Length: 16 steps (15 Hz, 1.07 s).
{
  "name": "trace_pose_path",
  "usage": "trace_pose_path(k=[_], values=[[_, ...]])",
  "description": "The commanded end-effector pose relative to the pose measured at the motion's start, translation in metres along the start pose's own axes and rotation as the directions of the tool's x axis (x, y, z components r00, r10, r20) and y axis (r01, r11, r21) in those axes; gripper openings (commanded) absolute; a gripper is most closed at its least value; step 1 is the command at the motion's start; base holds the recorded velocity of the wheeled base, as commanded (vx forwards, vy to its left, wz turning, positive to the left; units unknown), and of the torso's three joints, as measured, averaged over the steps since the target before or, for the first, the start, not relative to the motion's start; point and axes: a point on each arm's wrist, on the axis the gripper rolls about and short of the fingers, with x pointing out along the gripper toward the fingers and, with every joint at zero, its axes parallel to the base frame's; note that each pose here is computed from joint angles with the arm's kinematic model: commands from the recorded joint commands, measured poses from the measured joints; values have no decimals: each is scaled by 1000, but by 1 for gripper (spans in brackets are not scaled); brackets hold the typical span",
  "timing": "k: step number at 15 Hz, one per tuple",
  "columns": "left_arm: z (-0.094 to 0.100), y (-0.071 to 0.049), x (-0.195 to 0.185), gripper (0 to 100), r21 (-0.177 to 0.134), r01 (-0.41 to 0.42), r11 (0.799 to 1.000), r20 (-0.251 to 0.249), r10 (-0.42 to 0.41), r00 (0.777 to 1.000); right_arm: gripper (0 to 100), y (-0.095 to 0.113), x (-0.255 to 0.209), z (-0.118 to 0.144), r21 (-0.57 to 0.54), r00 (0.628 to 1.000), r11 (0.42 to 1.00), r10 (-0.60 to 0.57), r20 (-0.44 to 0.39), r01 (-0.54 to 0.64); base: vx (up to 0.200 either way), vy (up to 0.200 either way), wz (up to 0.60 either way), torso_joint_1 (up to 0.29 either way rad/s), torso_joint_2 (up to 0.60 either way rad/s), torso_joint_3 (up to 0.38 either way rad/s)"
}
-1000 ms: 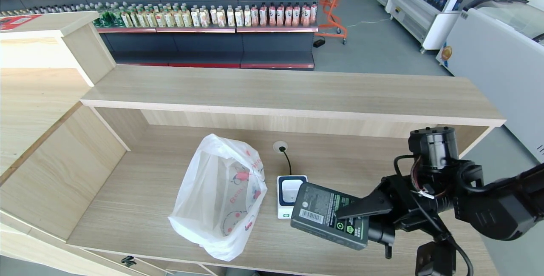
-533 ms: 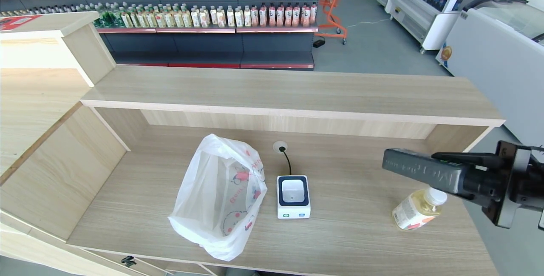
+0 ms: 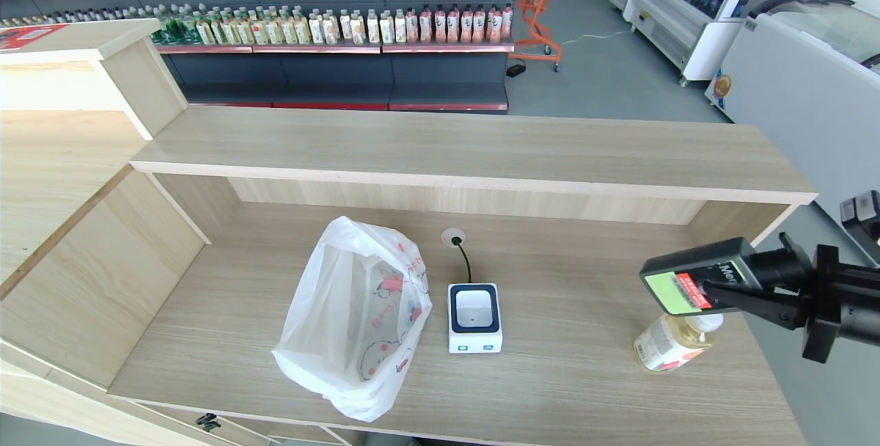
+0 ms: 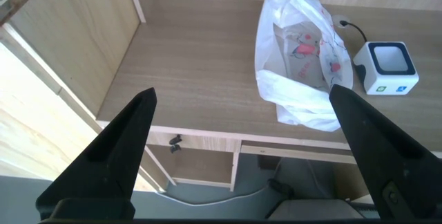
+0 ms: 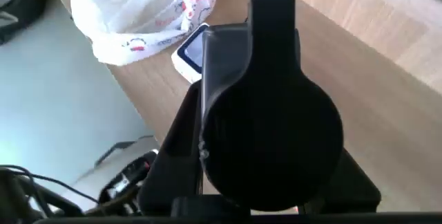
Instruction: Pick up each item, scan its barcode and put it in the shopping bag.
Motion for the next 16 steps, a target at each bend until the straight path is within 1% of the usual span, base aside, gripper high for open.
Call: trace_pose_path(k=[1,2,3,4,5,7,8,9,12,14,16], values=[[0,0,0,100,0,0,1000,0,0,1000,0,-9,40,-6,369,997,929,56,-56,-32,0,0,0,0,0,0],[0,0,0,100,0,0,1000,0,0,1000,0,-8,53,-5,526,995,850,61,-79,-10,0,0,0,0,0,0],[0,0,0,100,0,0,1000,0,0,1000,0,-4,70,-5,653,991,757,81,-104,7,0,0,0,0,0,0],[0,0,0,100,0,0,1000,0,0,1000,0,0,87,-9,732,986,680,91,-140,41,0,0,0,0,0,0],[0,0,0,100,0,0,1000,0,0,1000,0,3,103,-15,751,978,657,103,-179,69,0,0,0,0,0,0],[0,0,0,100,0,0,1000,0,0,1000,0,13,132,-32,747,958,655,128,-257,113,0,0,0,0,0,0],[0,0,0,100,0,0,1000,0,0,1000,0,16,147,-37,732,954,669,119,-275,128,0,0,0,0,0,0],[0,0,0,100,0,0,1000,0,0,1000,0,19,161,-40,717,952,683,108,-287,139,0,0,0,0,0,0],[0,0,0,100,0,0,1000,0,0,1000,0,29,198,-41,693,948,712,128,-291,117,0,0,0,0,0,0],[0,0,0,100,0,0,1000,0,0,1000,0,37,215,-40,678,946,728,134,-294,107,0,0,0,0,0,0],[0,0,0,100,0,0,1000,0,0,1000,0,45,225,-48,663,937,737,125,-327,133,0,0,0,0,0,0]])
